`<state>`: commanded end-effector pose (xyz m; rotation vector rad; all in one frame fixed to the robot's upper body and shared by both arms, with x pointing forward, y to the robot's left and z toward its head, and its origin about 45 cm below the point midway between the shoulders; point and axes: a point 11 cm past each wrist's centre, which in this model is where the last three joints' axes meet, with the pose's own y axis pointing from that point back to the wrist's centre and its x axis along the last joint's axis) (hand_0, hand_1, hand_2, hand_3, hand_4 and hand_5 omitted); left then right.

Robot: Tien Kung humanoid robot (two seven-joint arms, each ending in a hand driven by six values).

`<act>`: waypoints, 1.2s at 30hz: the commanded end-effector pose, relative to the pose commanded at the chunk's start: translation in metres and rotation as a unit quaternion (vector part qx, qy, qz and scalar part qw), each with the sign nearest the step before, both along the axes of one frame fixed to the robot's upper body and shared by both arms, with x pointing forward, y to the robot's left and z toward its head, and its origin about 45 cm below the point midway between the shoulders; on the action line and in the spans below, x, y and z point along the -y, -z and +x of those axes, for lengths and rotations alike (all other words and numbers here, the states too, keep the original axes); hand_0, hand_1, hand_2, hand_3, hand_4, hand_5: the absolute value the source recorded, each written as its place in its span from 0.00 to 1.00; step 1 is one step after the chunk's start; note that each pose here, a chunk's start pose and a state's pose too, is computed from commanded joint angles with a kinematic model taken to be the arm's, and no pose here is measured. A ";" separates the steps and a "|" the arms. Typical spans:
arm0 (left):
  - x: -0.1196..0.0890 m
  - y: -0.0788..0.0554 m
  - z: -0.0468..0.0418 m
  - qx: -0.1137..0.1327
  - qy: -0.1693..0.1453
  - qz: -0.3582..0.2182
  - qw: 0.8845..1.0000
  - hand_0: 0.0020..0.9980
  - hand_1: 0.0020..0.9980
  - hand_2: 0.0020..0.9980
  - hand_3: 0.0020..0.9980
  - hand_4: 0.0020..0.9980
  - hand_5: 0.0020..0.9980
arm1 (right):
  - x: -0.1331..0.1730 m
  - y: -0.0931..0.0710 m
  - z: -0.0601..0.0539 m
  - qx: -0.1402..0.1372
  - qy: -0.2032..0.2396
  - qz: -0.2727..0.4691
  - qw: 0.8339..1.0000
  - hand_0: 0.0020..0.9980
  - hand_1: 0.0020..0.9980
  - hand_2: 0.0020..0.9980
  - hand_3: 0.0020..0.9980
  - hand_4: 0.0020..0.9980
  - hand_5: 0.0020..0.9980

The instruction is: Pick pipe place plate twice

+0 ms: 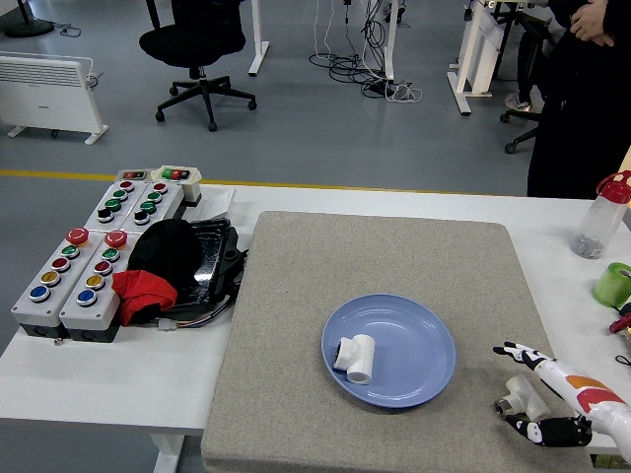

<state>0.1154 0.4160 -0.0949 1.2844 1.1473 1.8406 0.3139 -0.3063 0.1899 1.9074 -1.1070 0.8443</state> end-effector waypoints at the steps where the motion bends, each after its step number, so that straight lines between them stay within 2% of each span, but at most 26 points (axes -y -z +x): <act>1: 0.000 0.000 0.0000 0.000 0.000 0.000 1.000 0.71 0.75 0.72 0.66 0.40 1.00 | 0.001 0.001 0.000 -0.001 0.001 -0.001 1.000 0.92 0.89 0.98 0.92 0.72 0.35; 5: 0.000 0.000 0.0001 0.000 0.000 0.000 1.000 0.71 0.75 0.72 0.66 0.40 1.00 | 0.004 0.011 0.002 -0.011 0.007 -0.003 1.000 0.92 0.89 0.98 0.92 0.72 0.35; 17: 0.001 0.001 -0.0011 -0.002 0.001 -0.001 1.000 0.71 0.75 0.72 0.66 0.40 1.00 | 0.006 0.020 0.005 -0.015 0.015 0.001 1.000 0.89 0.88 0.97 0.91 0.72 0.33; 18: 0.001 0.001 -0.0014 -0.002 0.001 -0.001 1.000 0.71 0.75 0.72 0.66 0.40 1.00 | 0.005 0.021 0.005 -0.015 0.016 0.003 1.000 0.79 0.79 0.86 0.83 0.65 0.27; 23: 0.002 0.001 -0.0035 -0.004 0.001 -0.002 1.000 0.71 0.75 0.72 0.66 0.40 1.00 | 0.006 0.026 0.005 -0.017 0.020 0.009 1.000 0.79 0.79 0.86 0.83 0.65 0.27; 24: 0.002 0.002 -0.0039 -0.005 0.001 -0.002 1.000 0.71 0.75 0.72 0.66 0.40 1.00 | 0.006 0.026 0.005 -0.018 0.020 0.008 1.000 0.66 0.67 0.71 0.75 0.52 0.15; 29: 0.003 0.003 -0.0067 -0.007 0.000 -0.003 1.000 0.71 0.75 0.72 0.66 0.40 1.00 | 0.006 0.030 0.004 -0.022 0.020 0.002 1.000 0.66 0.67 0.71 0.75 0.52 0.15; 30: 0.003 0.003 -0.0071 -0.007 0.000 -0.003 1.000 0.71 0.75 0.72 0.66 0.40 1.00 | 0.006 0.031 0.004 -0.023 0.020 0.000 1.000 0.55 0.59 0.64 0.70 0.45 0.12; 35: 0.003 0.003 -0.0084 -0.009 0.002 -0.004 1.000 0.71 0.75 0.72 0.66 0.40 1.00 | 0.005 0.031 0.004 -0.020 0.021 0.001 1.000 0.55 0.59 0.64 0.70 0.45 0.12; 36: 0.003 0.003 -0.0088 -0.009 0.002 -0.004 1.000 0.71 0.75 0.72 0.66 0.40 1.00 | 0.005 0.030 0.004 -0.018 0.023 0.002 1.000 0.48 0.55 0.62 0.68 0.42 0.11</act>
